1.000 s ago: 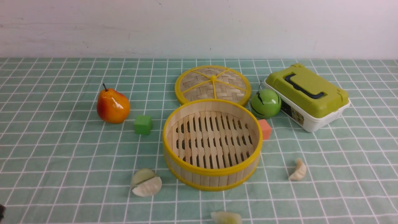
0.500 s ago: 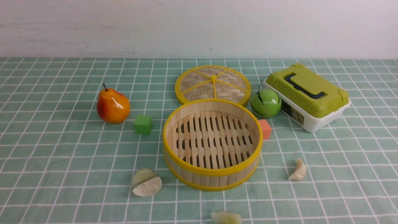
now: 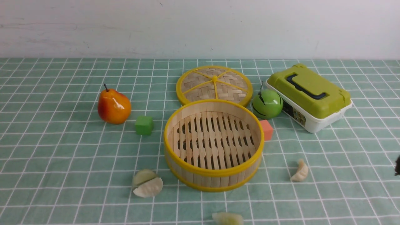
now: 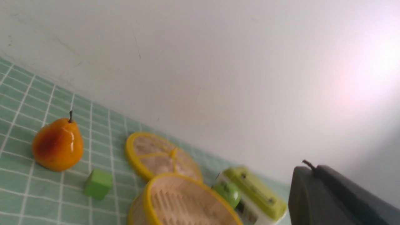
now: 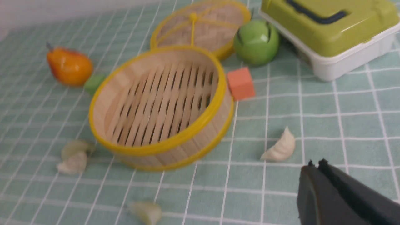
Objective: Put the dumplings into the steamer on the table with the blue tablecloth.
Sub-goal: 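Reach for and grasp a dumpling on the table with the left gripper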
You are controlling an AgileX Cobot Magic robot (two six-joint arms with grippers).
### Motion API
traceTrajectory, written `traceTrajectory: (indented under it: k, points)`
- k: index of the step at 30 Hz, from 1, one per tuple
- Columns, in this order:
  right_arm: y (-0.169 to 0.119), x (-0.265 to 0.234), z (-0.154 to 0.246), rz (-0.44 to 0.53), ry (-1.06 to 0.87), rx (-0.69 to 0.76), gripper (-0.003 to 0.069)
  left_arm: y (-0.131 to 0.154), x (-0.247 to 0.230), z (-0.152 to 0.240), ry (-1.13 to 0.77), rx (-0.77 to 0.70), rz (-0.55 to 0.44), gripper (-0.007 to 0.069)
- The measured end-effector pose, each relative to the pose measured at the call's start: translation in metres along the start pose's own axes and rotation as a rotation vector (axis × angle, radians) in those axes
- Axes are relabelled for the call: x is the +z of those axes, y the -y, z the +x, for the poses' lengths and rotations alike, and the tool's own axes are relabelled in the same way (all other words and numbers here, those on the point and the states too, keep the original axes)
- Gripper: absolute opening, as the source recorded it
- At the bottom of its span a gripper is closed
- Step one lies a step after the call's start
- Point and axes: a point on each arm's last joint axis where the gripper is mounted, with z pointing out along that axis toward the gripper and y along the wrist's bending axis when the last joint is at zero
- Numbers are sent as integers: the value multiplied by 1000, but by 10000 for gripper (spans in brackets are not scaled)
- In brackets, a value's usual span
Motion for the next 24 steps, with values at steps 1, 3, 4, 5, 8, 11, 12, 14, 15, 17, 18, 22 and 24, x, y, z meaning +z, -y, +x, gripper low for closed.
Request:
traceTrajectory:
  k: [1,3,4,5,8,11,12,14,15,17,18,22,24]
  points:
    - [0,5,-3,-7,-33,-5,-20,1,3,-2,-33,25,-3,-14]
    - [-7,17,-14,-65,-140,-49,-20,6,16,-9,-209,124,-25,-14]
    - [-13,21,-18,-100,-187,-82,-20,9,24,-14,-329,167,-43,-14]
    - [-18,26,-19,-133,-244,-111,-20,7,32,-18,-425,192,-71,-14]
    - [-32,40,-16,-203,-378,-218,-19,-6,58,-24,-721,254,-175,-14]
    - [-43,46,-8,-244,-441,-296,-17,-16,85,-22,-911,349,-208,-14]
    - [-44,47,-7,-249,-451,-314,-16,-18,95,-19,-966,399,-209,-14]
    - [-47,46,-5,-260,-458,-337,-15,-21,115,-9,-1067,489,-210,-14]
    - [-47,46,-5,-261,-458,-337,-15,-21,117,-8,-1076,498,-209,-14]
    - [-48,47,-5,-259,-457,-346,-13,-24,139,6,-1168,532,-238,-14]
    - [-47,47,-5,-257,-454,-349,-11,-25,156,16,-1209,519,-271,-14]
    - [-47,47,-6,-254,-444,-348,-8,-26,197,35,-1242,494,-293,-6]
    - [-47,47,-6,-254,-444,-348,-7,-29,215,43,-1252,489,-287,34]
